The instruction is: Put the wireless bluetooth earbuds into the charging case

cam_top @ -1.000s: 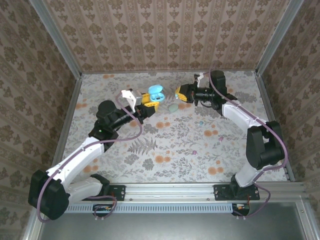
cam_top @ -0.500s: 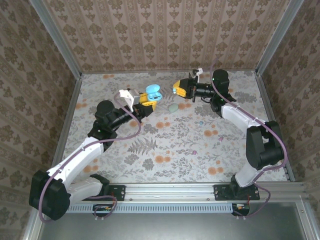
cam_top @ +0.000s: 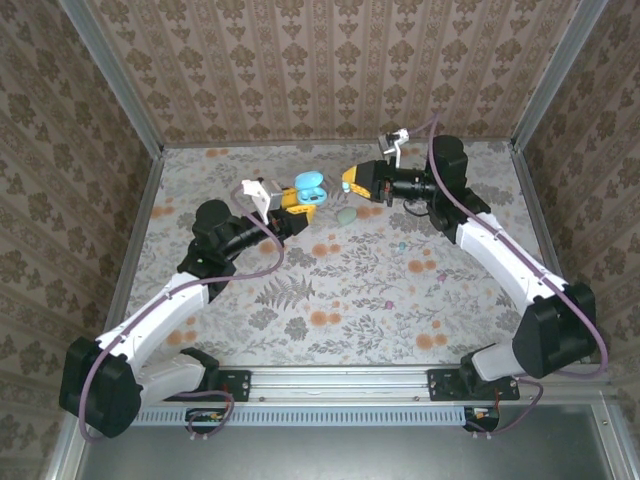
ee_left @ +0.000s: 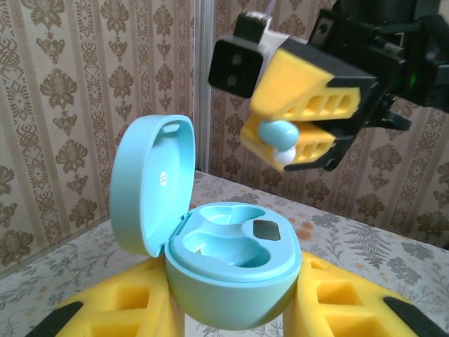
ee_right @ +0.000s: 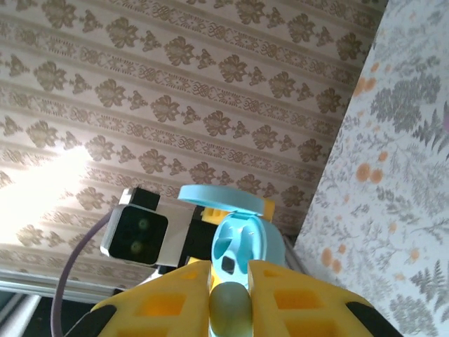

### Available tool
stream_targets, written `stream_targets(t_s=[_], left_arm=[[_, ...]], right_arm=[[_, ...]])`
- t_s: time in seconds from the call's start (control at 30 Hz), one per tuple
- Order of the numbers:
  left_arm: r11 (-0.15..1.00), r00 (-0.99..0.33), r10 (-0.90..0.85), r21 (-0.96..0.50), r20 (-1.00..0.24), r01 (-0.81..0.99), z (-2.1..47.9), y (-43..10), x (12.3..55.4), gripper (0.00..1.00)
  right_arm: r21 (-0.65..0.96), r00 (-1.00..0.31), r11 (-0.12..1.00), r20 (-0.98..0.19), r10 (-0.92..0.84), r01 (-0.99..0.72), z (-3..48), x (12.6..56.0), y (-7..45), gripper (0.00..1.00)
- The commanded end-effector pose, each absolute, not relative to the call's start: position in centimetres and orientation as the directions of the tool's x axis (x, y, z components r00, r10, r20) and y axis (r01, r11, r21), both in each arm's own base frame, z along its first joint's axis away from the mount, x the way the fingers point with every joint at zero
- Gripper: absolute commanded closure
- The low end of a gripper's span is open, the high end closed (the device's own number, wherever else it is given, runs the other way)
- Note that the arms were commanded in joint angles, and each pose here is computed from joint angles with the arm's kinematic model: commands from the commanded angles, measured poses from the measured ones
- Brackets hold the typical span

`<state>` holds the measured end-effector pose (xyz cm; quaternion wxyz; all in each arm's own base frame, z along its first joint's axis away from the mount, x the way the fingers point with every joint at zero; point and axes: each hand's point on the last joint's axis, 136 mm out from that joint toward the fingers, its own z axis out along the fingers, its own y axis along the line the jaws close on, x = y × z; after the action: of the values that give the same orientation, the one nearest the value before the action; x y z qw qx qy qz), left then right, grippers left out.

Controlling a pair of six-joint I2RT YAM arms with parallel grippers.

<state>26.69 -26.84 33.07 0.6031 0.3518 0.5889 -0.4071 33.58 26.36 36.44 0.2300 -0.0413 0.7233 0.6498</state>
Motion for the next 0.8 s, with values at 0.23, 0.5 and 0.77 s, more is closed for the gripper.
stream_targets(t_s=[0.23, 0.5, 0.77], left_arm=[[0.345, 0.009, -0.088, -0.022, -0.996, 0.938, 33.9, -27.7, 25.7, 0.69], [0.324, 0.015, -0.097, -0.017, -0.995, 0.946, 34.4, -27.8, 25.1, 0.69], [0.306, 0.016, -0.103, -0.017, -0.995, 0.952, 34.9, -27.9, 24.8, 0.69]], right_arm=[[0.804, -0.792, 0.214, -0.589, 0.158, -0.555, 38.6, 31.7, 29.3, 0.79], [0.759, -0.767, 0.295, -0.632, 0.116, -0.581, 37.5, 31.4, 29.9, 0.79], [0.742, -0.759, 0.344, -0.641, 0.115, -0.575, 36.6, 31.8, 29.8, 0.79]])
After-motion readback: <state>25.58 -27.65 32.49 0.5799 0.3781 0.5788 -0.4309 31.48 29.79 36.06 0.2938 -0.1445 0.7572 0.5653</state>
